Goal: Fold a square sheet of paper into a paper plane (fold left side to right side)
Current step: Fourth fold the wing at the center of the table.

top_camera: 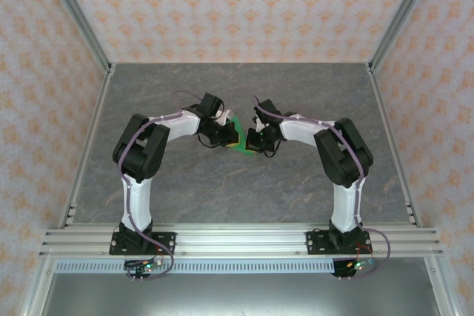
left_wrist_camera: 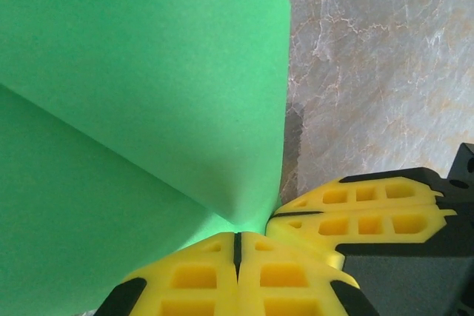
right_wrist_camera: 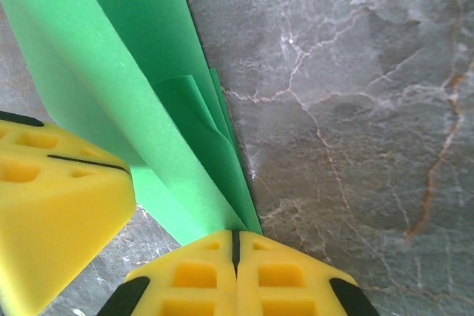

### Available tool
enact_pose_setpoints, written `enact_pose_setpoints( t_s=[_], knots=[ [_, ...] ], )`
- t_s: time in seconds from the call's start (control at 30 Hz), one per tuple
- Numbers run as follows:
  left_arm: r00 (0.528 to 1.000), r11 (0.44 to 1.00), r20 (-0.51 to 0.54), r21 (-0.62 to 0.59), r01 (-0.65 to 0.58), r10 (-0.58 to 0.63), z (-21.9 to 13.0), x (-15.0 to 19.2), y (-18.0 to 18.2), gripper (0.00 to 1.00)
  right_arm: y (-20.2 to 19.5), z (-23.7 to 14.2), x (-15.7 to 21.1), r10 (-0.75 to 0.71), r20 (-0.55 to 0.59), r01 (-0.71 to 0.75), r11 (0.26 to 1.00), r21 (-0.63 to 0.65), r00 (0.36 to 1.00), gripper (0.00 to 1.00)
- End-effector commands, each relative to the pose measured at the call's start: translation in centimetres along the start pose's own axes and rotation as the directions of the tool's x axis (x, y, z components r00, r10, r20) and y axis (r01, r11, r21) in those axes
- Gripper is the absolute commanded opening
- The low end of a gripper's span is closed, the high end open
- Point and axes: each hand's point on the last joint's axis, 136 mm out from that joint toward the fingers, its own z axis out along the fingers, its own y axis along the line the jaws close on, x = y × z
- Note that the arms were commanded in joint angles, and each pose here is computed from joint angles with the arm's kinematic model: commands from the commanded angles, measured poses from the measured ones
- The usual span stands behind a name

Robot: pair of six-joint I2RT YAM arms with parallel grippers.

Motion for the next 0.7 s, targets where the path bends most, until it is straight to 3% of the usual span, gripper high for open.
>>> enact_pose_setpoints(
  t_s=[0.0, 0.5, 0.67],
  knots=[
    [0.999, 0.998, 0.019, 0.049, -0.041, 0.04, -0.8, -0.3, -1.7, 0.06, -6.2, 1.5, 3.6, 0.081, -0.104, -0.055, 0.972, 0.228, 0.991, 0.0],
    [0.999, 0.995, -0.02, 0.092, -0.035, 0.037, 1.0, -0.8, -2.1, 0.05, -6.2, 1.6, 3.7, 0.082, -0.11, -0.054, 0.972, 0.23, 0.991, 0.0],
    [0.999, 0.998, -0.038, 0.048, -0.029, 0.031, 1.8, -0.6, -0.7, 0.05, -6.3, 1.7, 3.8, 0.083, -0.114, -0.055, 0.971, 0.233, 0.99, 0.0]
  ],
)
